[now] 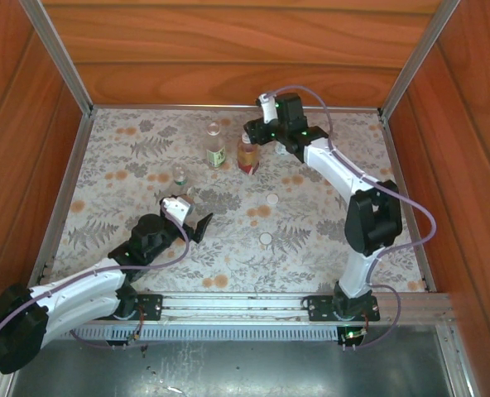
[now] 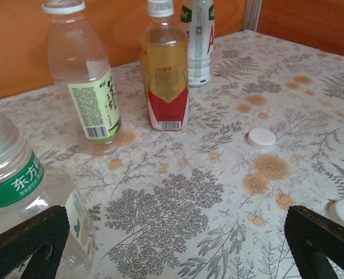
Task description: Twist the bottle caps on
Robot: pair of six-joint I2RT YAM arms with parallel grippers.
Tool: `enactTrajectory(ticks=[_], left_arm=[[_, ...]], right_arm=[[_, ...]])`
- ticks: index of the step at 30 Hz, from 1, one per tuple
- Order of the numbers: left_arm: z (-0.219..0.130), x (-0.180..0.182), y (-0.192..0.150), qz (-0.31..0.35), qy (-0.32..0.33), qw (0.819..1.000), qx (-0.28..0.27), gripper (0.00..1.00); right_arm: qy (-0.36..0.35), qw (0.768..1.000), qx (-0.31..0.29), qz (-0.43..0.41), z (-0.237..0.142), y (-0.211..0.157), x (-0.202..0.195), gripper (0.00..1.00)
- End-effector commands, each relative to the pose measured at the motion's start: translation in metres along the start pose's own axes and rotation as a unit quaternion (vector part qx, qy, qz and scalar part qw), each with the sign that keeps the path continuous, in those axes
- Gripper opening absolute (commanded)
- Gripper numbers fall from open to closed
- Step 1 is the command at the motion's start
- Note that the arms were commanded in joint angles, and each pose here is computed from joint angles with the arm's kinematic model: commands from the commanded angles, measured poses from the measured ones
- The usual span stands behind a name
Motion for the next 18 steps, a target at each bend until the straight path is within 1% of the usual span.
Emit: enactTrajectory(ticks=[1,9,18], left_arm=[[0.004,0.002,0.001,-0.002,0.005,1.0,0.015,1.0],[0.005,0.003,0.001,-0.003,0.004,1.0,0.018,1.0],[0.007,0.012,-0.003,-0.028,0.014,0.999,0.028,1.0]], right_arm=[[0.017,1.0,-0.003,0.005,-0.005,-0.001,0.004,0.78],[0.024,1.0,-0.006,0.002,-0.006,-0.002,0.008,0.78],[0.036,0.999,-0.017,-0.02,-0.016,0.008,0.026,0.78]])
Point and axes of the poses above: each hand's point on the last joint's axis, 136 mm out from that joint toward the fingers, its own z axis out along the fingers, its own x axis along the line the jaws close on, y = z × x, the point moved 5 cm from there along -z, back along the fingers, and after that the axes turned 6 degrees about -z, right-handed, at the moved point
